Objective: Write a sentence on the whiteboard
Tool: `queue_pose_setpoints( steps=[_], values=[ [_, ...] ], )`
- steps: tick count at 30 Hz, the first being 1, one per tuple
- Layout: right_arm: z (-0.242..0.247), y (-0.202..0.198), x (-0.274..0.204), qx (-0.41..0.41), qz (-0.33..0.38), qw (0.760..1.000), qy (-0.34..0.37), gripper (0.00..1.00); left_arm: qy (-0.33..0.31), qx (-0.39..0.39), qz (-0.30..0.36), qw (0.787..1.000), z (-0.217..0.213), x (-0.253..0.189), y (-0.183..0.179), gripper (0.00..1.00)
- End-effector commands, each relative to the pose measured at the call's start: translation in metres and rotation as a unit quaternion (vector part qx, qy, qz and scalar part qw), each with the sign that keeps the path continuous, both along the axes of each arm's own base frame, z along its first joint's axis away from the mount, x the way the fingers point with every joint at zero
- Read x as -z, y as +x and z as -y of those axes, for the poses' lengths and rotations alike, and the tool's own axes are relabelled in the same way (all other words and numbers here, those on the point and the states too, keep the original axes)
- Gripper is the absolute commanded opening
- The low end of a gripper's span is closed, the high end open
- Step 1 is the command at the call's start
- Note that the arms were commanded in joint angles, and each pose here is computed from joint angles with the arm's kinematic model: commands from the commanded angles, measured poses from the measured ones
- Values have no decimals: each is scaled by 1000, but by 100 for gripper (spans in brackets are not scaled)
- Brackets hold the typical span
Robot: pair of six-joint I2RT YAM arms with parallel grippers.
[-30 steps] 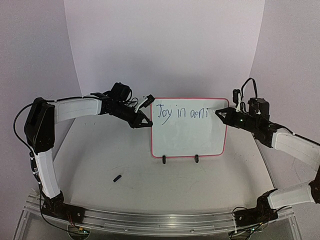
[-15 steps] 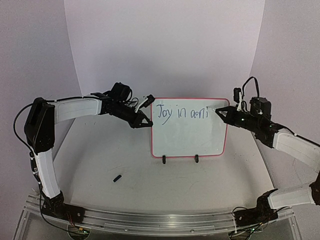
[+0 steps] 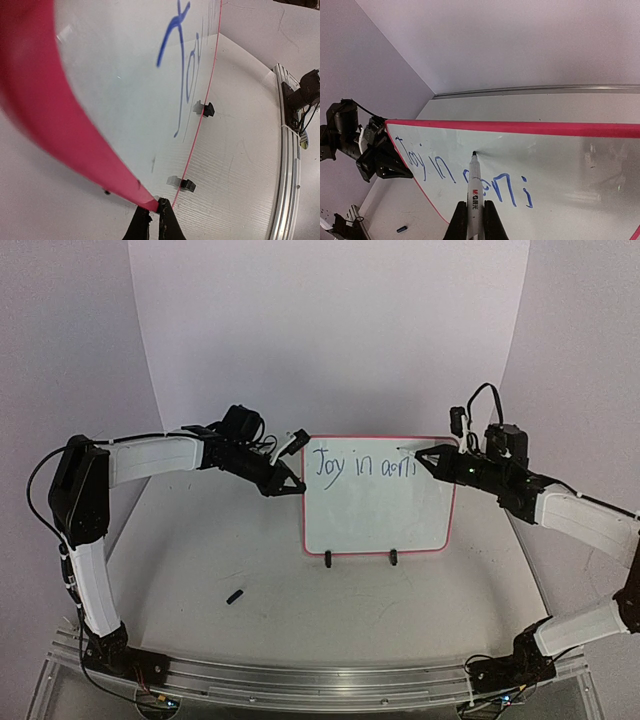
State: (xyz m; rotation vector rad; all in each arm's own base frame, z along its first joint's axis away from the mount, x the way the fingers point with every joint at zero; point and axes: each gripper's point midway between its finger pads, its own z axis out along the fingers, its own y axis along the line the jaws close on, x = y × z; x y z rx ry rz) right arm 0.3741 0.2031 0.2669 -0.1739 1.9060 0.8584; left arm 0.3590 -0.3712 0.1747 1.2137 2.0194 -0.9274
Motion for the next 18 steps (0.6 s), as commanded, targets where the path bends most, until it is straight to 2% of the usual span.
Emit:
queue_pose_setpoints(
  steps=[1, 12, 18],
  values=[
    [3, 11, -26, 21, 42, 999, 4, 0, 69, 9, -20, 997, -9, 36, -15, 0],
    [8, 12, -20, 36, 38, 999, 1, 0, 69, 10, -20, 997, -9, 37, -15, 0],
    [13, 2, -2, 39, 15, 999, -8, 0, 70, 9, -21, 997, -9, 38, -15, 0]
  ],
)
